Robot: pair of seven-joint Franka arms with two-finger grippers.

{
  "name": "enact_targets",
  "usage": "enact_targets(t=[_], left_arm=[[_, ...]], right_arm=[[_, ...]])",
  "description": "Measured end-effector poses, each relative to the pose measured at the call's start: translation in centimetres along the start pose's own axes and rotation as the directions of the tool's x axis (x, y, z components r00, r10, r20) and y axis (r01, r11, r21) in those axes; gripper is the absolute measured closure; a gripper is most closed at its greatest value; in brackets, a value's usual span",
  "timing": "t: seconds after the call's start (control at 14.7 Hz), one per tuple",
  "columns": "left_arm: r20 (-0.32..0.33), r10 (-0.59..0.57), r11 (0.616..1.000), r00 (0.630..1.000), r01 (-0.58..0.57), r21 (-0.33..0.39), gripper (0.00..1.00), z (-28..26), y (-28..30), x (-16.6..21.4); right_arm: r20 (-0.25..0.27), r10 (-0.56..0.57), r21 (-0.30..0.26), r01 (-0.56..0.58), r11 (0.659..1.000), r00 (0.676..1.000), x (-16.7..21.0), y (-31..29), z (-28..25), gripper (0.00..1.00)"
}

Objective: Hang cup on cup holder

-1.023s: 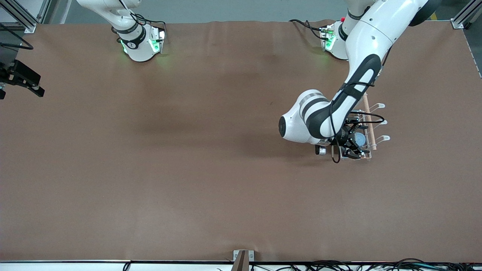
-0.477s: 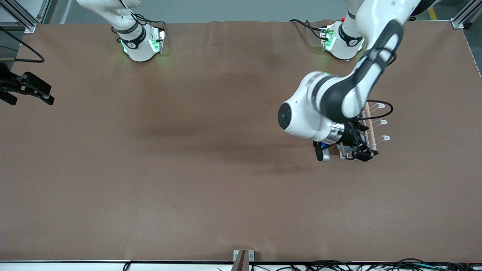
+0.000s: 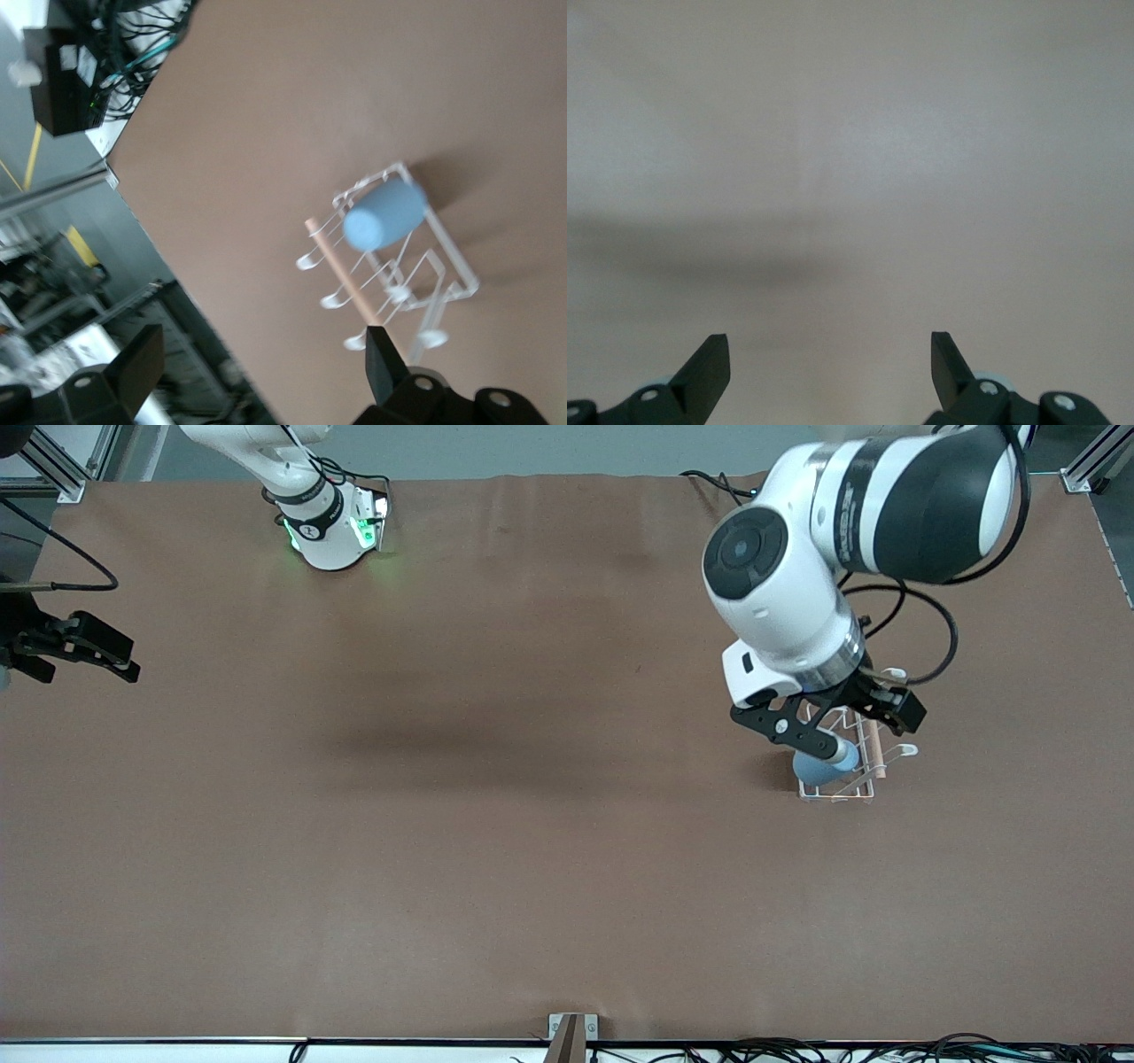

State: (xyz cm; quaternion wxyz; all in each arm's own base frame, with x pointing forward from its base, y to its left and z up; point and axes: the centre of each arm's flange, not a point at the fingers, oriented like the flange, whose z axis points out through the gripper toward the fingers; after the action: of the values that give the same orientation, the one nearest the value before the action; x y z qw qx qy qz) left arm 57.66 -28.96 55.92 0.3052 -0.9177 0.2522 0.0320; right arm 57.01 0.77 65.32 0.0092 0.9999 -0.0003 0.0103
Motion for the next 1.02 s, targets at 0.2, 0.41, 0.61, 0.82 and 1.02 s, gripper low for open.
enact_targets(t=[0.2, 0.41, 0.61, 0.82, 1.02], left_arm=[[-0.071, -0.112, 0.992, 0.991, 0.107, -0.067, 0.00, -2.7, -1.1, -1.1], [-0.079, -0.201, 0.963, 0.976, 0.182, -0.201, 0.00, -4.1, -5.7, -4.3], [-0.055, -0.311, 0.885, 0.949, 0.268, -0.380, 0.00, -4.2, -11.5, -8.1], [-0.011, -0.423, 0.773, 0.906, 0.354, -0.526, 0.00, -3.0, -17.0, -12.2], [0.029, -0.448, 0.738, 0.894, 0.388, -0.552, 0.00, -0.4, -19.4, -15.1]], right_arm=[[-0.004, 0.005, -0.001, -0.005, 1.000, 1.000, 0.3, 1.3, 0.3, 0.00], [-0.002, 0.016, -0.001, -0.016, 1.000, 1.000, 0.7, 2.7, 0.9, 0.00], [-0.010, 0.027, -0.002, -0.027, 1.000, 1.000, 0.8, 3.4, 0.9, 0.00], [-0.012, 0.030, -0.001, -0.031, 1.000, 0.999, 0.8, 3.6, 0.9, 0.00], [-0.013, 0.030, -0.001, -0.031, 1.000, 0.999, 0.9, 3.6, 0.8, 0.00]])
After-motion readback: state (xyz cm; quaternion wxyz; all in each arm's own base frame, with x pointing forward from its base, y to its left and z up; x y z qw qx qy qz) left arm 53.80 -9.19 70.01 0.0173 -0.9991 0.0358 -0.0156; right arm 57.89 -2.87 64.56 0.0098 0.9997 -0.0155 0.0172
